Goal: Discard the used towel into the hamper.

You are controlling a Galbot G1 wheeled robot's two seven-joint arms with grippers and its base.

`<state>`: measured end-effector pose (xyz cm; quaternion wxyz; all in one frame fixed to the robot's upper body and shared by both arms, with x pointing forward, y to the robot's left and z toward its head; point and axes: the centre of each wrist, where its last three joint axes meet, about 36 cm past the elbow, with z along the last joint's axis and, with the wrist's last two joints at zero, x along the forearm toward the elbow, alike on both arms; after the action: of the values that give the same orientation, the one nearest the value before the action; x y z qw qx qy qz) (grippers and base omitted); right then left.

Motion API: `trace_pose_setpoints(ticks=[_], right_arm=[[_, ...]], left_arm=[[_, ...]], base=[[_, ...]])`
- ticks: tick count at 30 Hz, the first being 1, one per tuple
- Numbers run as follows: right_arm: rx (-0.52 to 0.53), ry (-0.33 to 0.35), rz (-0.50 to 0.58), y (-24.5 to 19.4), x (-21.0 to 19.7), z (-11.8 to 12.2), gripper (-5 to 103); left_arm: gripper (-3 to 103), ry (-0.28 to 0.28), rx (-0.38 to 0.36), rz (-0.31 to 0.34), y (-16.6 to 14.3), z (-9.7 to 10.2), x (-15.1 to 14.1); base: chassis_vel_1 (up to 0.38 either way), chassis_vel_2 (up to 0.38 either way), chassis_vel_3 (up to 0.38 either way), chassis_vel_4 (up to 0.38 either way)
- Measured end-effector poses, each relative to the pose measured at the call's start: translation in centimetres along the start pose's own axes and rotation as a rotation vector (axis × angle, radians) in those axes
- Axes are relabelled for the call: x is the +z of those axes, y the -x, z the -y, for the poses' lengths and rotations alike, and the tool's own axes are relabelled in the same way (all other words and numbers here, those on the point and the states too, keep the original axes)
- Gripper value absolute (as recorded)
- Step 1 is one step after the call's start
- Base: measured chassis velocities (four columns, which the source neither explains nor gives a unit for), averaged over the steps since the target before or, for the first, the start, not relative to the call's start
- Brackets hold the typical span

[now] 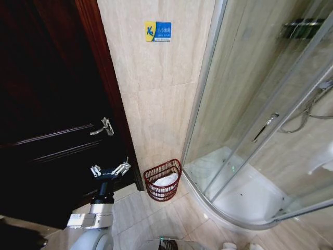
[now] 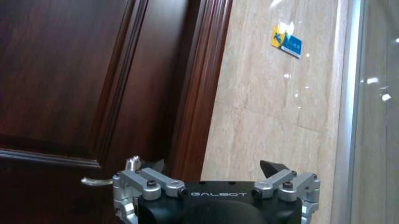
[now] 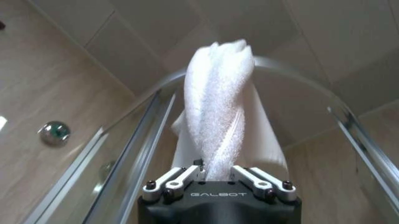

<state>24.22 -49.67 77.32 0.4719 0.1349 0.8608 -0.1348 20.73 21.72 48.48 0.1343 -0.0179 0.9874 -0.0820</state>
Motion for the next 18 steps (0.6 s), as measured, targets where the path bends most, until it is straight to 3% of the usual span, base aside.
trace_pose_setpoints(ticks=[10,18], right_arm=[[0.057,-0.005,-0.067,-8.5,3.8,-2.7,9],[0.087,-0.021,-0.121,-12.5,5.3,-4.1,9]], left_arm=[[100,0.0,0.0,0.0,0.0,0.0,0.0],[100,0.0,0.0,0.0,0.0,0.0,0.0]], base=[[0.0,0.0,0.0,0.0],[0.0,0.0,0.0,0.0]])
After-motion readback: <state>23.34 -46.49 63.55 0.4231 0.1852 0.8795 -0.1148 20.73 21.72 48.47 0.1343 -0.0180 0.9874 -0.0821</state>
